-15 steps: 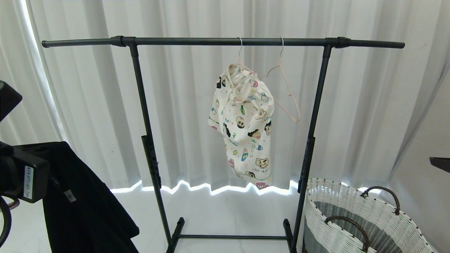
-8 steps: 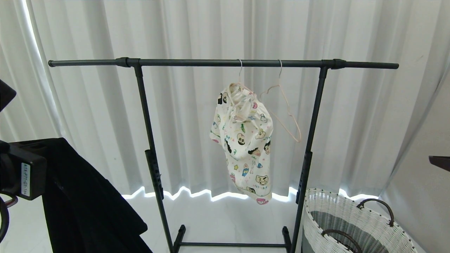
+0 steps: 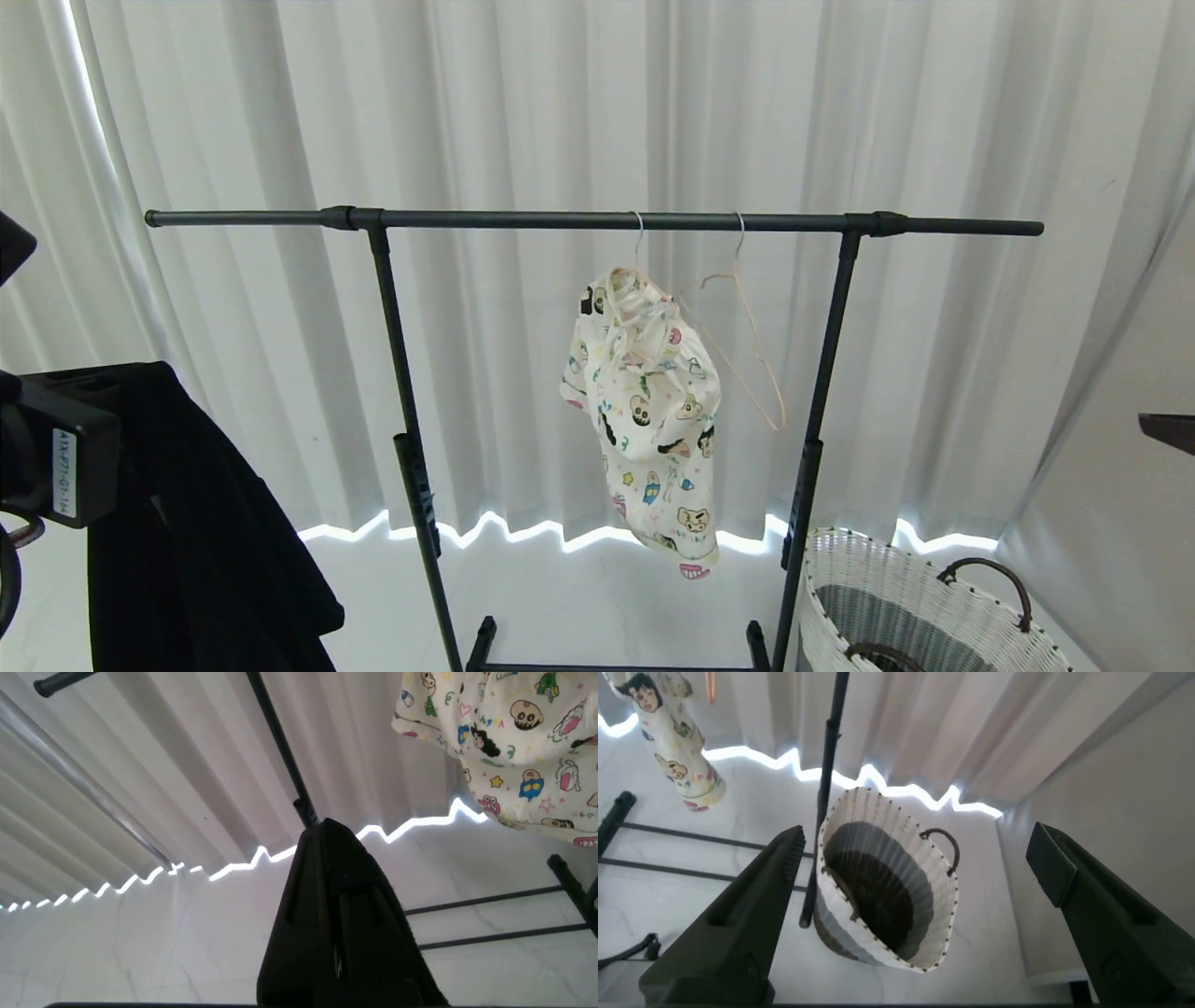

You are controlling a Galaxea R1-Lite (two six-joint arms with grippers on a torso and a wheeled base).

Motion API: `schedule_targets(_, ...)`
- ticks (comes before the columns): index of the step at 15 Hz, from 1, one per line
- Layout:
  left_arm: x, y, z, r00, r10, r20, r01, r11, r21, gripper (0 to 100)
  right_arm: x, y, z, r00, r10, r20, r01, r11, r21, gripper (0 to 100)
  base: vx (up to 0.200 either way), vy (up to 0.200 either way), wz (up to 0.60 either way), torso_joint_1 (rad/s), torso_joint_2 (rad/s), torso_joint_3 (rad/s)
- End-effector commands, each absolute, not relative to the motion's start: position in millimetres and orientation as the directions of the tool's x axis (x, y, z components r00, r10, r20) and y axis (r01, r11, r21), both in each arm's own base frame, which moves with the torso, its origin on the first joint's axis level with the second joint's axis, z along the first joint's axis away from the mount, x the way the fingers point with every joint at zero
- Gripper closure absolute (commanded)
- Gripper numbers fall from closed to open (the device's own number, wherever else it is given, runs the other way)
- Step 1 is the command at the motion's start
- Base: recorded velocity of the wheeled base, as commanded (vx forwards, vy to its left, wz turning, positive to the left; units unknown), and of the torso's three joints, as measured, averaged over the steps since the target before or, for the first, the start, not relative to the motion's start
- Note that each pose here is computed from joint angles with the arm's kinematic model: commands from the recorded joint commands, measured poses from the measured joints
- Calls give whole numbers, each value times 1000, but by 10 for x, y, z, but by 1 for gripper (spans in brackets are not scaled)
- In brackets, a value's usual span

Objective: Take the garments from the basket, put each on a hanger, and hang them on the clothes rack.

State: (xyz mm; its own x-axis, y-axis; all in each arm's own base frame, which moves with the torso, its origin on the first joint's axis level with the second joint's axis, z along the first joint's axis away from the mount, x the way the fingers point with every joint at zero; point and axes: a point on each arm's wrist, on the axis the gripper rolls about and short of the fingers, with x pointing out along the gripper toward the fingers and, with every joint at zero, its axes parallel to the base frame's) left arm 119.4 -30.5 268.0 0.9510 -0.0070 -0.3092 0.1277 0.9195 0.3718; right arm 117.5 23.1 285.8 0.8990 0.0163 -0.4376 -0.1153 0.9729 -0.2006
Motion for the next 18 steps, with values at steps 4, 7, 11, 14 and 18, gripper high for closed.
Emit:
schedule_targets(4,1204,-286,2670,949,13,-314,123,903,411,100,1242,247,2840,925,23,-379,-104,975,-195,0,0,150,0,35,-68,-38)
schedule_targets(7,1189,-281,2677,951,13,-308,120,905,409,100,1302,261,2807,934,25,-356,-100,976,-195,0,0,200,0,9,-1,-1)
schedule_targets(11,1150,-270,2674,953,12,-301,118,905,409,100,1374,278,2824,941,26,-336,-96,976,-193,0,0,200,0,5,4,1)
schedule_targets(14,1146,-270,2676,954,9,-300,119,906,406,100,1403,285,2818,939,27,-344,-99,976,-194,0,0,133,0,3,5,-2)
schedule_targets(18,1131,-265,2675,955,9,-297,119,906,407,100,1424,290,2798,935,26,-354,-102,975,-198,0,0,0,0,0,0,0)
